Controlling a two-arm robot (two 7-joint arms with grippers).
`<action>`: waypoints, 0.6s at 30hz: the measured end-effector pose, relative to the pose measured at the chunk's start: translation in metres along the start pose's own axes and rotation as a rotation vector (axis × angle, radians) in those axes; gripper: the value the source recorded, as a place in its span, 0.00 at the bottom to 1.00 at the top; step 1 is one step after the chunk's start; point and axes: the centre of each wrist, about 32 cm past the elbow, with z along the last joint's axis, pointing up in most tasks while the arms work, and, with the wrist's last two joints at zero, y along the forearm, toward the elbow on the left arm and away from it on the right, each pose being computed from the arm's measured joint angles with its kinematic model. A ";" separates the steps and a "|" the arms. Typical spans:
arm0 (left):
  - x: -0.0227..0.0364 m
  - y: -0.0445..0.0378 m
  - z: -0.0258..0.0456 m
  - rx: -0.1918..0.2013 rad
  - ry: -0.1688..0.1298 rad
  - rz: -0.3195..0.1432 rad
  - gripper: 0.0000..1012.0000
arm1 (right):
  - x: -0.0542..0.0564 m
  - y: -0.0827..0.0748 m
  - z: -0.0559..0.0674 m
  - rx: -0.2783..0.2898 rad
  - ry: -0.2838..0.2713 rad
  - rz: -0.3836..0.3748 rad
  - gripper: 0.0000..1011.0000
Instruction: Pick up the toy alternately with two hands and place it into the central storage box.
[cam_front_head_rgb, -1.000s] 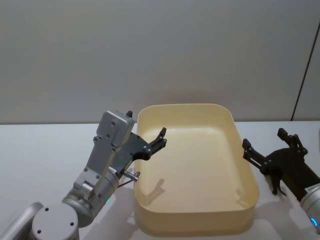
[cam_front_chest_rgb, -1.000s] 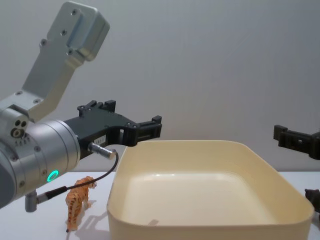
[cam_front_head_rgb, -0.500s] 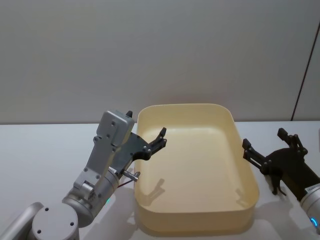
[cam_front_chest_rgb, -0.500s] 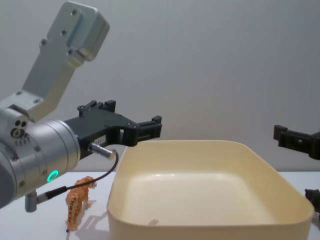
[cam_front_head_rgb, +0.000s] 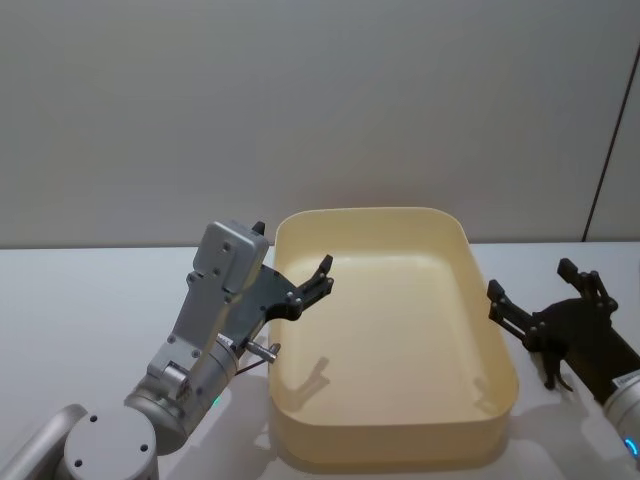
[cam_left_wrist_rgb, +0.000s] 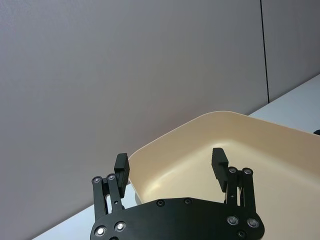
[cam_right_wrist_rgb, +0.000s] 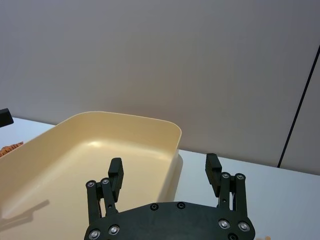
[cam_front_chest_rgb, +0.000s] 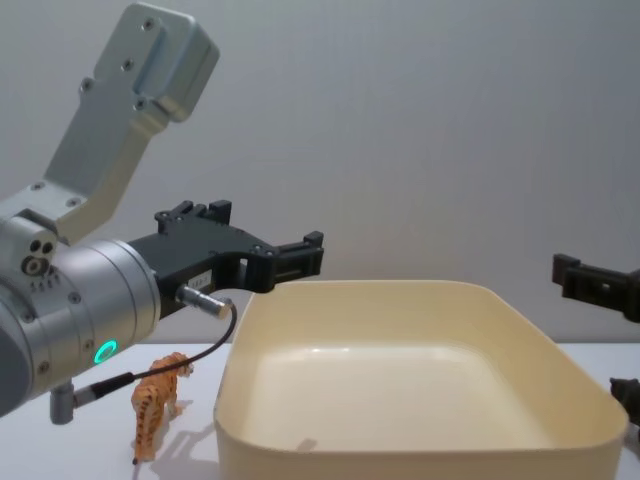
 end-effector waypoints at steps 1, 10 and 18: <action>0.0000 0.0000 0.0000 0.000 0.000 0.000 0.99 | 0.000 -0.001 0.000 -0.002 -0.001 -0.002 0.99; 0.0000 0.0000 0.0000 0.000 0.000 0.000 0.99 | 0.009 -0.023 0.000 -0.063 -0.029 -0.045 0.99; 0.0000 0.0000 0.0000 0.000 0.000 0.000 0.99 | 0.016 -0.046 -0.002 -0.128 -0.057 -0.107 0.99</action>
